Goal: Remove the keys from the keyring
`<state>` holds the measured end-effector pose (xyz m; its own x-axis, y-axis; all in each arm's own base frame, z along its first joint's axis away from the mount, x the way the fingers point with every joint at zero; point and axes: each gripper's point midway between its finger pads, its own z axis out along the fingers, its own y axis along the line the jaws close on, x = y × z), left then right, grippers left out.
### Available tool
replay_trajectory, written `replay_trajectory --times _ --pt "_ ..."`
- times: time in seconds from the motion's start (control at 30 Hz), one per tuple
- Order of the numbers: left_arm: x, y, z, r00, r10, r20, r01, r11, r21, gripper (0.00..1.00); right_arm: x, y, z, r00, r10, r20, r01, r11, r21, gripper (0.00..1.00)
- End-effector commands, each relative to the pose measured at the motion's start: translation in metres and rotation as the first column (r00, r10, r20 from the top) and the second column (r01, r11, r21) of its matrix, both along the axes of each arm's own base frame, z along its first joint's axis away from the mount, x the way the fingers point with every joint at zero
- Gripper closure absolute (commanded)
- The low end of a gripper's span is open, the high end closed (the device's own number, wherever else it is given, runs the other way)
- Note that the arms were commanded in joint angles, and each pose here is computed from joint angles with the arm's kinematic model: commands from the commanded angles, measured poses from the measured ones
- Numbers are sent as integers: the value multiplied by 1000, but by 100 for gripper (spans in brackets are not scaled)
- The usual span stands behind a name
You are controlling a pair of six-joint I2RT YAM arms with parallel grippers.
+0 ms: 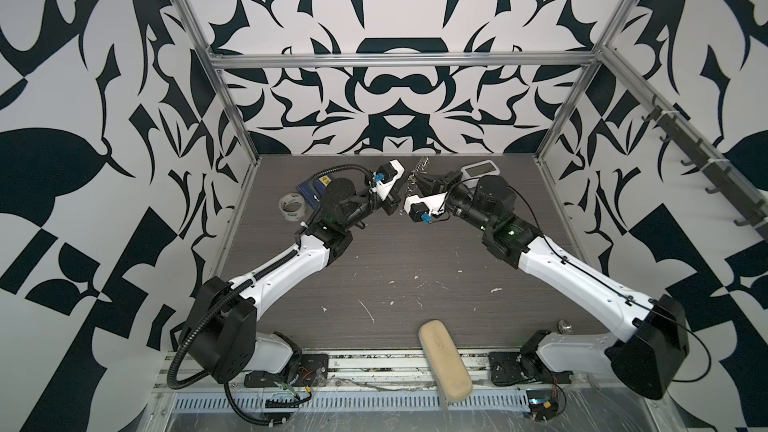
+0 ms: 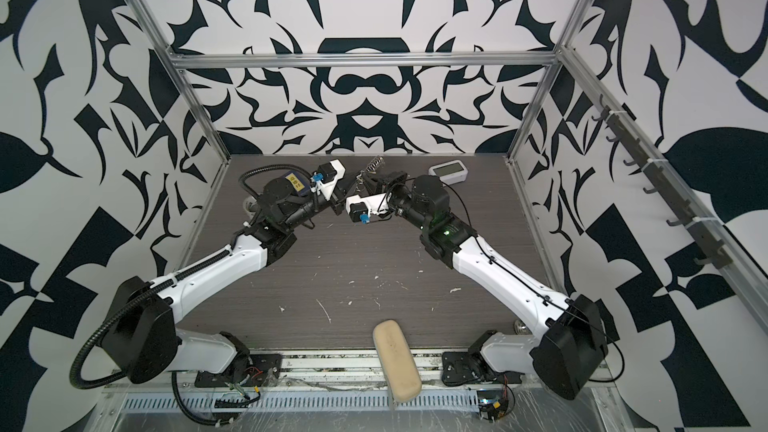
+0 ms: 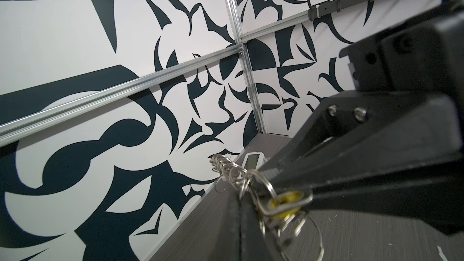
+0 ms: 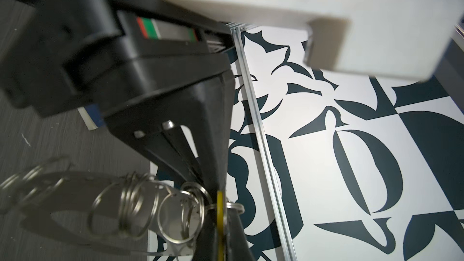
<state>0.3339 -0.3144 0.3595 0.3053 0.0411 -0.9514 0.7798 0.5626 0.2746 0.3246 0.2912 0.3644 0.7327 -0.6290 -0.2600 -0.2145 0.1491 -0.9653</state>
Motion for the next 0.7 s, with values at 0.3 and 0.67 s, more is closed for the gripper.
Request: replay_trajectory --times 0.3,0.67 --pt "-17 8 61 988 -23 150 49 983 -176 100 -31 19 -37 991 129 30 -123 980 -159 100" --pt "-16 -3 87 977 -78 200 125 964 -234 100 -24 30 -3 985 157 73 -148 982 -115 100"
